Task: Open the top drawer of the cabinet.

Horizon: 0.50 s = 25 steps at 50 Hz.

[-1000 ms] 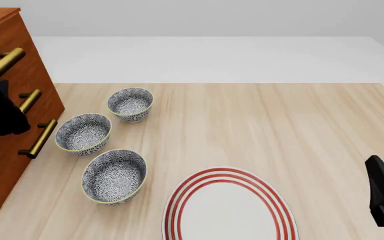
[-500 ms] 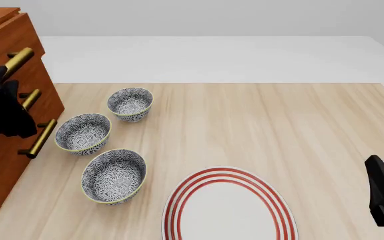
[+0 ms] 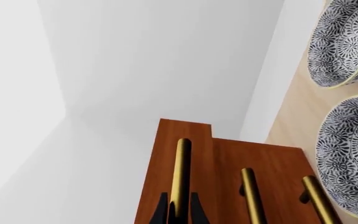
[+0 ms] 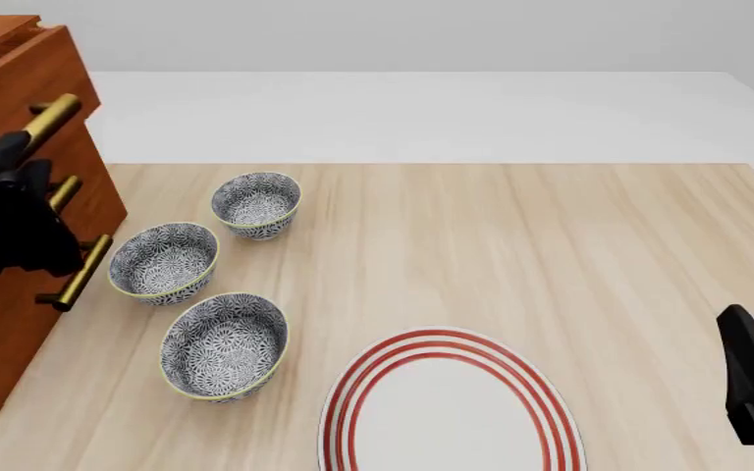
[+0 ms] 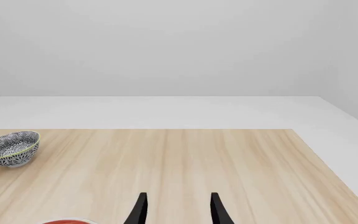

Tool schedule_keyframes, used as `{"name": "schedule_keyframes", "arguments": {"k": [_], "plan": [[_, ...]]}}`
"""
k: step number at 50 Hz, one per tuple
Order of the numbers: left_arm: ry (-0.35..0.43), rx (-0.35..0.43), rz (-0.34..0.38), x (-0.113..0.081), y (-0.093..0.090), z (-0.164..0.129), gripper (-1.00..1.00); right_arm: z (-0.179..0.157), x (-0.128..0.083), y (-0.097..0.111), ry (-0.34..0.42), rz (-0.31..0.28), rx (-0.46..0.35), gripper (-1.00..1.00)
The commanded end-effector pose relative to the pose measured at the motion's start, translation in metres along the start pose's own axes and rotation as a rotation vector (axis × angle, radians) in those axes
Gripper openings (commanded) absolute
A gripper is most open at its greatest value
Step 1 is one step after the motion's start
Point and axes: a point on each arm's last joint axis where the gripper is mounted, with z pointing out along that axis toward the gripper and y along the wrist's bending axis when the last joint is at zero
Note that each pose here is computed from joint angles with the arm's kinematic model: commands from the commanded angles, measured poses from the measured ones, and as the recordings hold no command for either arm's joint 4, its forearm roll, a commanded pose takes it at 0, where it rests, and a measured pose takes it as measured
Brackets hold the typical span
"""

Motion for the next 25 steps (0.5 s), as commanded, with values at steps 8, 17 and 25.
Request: {"name": "schedule_keyframes", "arguments": {"k": [8,17,25], "plan": [[0.016,0.014,-0.012,0.0011,-0.0043,-0.0141,-1.0,0.0,0.0,0.0,0.0,0.0,0.0,1.0],[0.011,0.014,-0.01,0.0001,-0.0038,-0.0154,-1.0,0.0,0.0,0.0,0.0,0.0,0.0,1.0],[0.003,0.01,-0.01,-0.0018,-0.0023,-0.0159,-1.0,0.0,0.0,0.0,0.0,0.0,0.0,1.0]]}}
